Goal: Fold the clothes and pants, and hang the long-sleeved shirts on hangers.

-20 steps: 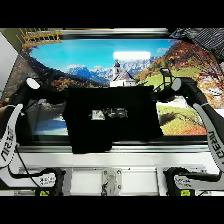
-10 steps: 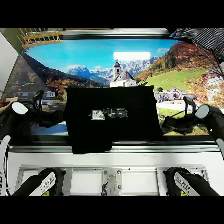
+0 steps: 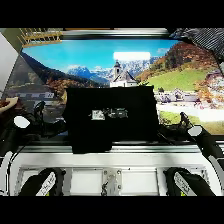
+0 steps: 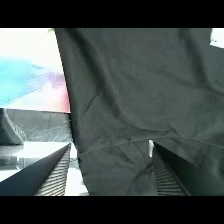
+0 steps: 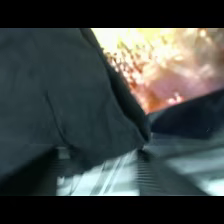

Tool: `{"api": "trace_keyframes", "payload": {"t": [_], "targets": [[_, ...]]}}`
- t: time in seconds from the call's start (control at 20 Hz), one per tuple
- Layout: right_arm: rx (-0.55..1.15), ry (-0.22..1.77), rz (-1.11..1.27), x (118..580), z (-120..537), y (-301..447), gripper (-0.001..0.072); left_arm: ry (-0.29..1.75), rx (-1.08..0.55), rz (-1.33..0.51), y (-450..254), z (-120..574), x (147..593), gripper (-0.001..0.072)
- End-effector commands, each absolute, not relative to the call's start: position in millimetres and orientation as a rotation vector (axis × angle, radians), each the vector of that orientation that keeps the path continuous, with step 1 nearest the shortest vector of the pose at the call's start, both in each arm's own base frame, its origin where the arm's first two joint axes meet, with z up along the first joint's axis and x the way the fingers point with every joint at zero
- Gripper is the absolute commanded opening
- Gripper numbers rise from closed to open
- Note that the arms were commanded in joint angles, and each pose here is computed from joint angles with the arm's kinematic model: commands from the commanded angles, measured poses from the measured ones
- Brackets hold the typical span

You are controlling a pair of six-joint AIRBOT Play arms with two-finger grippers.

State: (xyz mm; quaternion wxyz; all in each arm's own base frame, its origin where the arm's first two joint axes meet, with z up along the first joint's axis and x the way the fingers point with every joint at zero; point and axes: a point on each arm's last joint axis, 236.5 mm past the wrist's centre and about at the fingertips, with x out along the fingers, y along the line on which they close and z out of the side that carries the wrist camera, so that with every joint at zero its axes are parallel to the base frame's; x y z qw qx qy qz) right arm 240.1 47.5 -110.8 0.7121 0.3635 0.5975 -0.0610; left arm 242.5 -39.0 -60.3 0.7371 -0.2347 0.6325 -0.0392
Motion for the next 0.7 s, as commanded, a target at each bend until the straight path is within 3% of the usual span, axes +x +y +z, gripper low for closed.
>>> {"api": "trace_keyframes", "payload": {"t": [0.0, 0.05, 0.65], "targets": [[0.806, 1.256, -0.145, 252, -111, 42, 0.014, 1.405, -0.518, -0.087, -40, -61, 237, 0.0514], [0.788, 1.256, -0.13, 252, -111, 42, 0.0014, 1.424, -0.518, -0.088, -41, -62, 233, 0.0514], [0.781, 1.258, -0.122, 252, -111, 43, 0.0017, 1.737, -0.712, -0.066, -73, -117, 162, 0.0513]]}}
